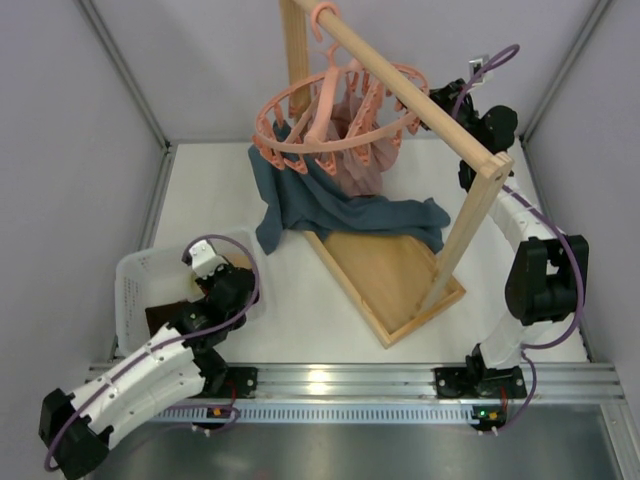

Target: Remove the socks clipped to the hanger

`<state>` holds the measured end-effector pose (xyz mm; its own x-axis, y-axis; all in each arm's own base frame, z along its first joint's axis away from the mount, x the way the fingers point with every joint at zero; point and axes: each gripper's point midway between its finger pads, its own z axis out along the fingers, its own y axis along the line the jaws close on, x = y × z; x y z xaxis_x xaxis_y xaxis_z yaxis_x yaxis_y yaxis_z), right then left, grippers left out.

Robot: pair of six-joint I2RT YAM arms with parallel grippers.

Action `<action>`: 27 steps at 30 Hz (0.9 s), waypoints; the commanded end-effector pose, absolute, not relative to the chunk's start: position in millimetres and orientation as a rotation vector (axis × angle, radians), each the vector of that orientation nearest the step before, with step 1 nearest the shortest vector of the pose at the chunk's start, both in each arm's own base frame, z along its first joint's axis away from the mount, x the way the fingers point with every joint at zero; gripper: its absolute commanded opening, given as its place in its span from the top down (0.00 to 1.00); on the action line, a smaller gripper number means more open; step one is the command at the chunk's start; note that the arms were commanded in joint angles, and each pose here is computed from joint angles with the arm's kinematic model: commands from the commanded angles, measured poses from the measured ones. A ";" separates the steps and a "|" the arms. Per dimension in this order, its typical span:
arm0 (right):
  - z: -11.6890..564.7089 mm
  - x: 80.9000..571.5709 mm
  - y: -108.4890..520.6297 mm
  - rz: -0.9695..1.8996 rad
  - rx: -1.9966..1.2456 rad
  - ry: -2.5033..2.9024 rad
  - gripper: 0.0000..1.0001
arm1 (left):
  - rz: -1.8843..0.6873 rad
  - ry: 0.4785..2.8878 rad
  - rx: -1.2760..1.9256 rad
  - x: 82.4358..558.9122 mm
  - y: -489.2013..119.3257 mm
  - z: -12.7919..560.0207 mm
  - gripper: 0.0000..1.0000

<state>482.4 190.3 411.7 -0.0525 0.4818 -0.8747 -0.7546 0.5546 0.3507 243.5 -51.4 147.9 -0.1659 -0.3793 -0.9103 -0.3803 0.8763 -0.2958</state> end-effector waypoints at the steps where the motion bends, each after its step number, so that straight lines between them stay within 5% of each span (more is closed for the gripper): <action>1: 414.2 476.3 197.3 1.026 -0.291 1.275 0.88 | -0.063 1.751 -0.682 239.9 -41.9 147.1 1.00; 12: 390.2 474.5 201.6 1.055 -0.284 1.332 0.74 | -0.114 1.753 -0.699 233.4 -39.5 142.8 1.00; 17: 382.0 476.0 196.7 0.994 -0.268 1.371 0.57 | -0.133 1.740 -0.686 234.5 -41.2 154.7 0.32; 20: 374.9 480.1 191.2 0.949 -0.248 1.414 0.47 | -0.113 1.740 -0.679 234.5 -39.2 155.8 0.02; 24: 358.3 488.1 182.4 0.875 -0.201 1.492 0.22 | -0.098 1.743 -0.689 236.4 -39.1 154.6 0.02; 25: 348.4 491.0 176.2 0.833 -0.171 1.533 0.01 | -0.096 1.742 -0.697 237.6 -39.7 155.2 0.02; 27: 335.6 493.6 168.5 0.783 -0.140 1.590 0.01 | -0.091 1.750 -0.696 238.2 -40.6 153.6 0.02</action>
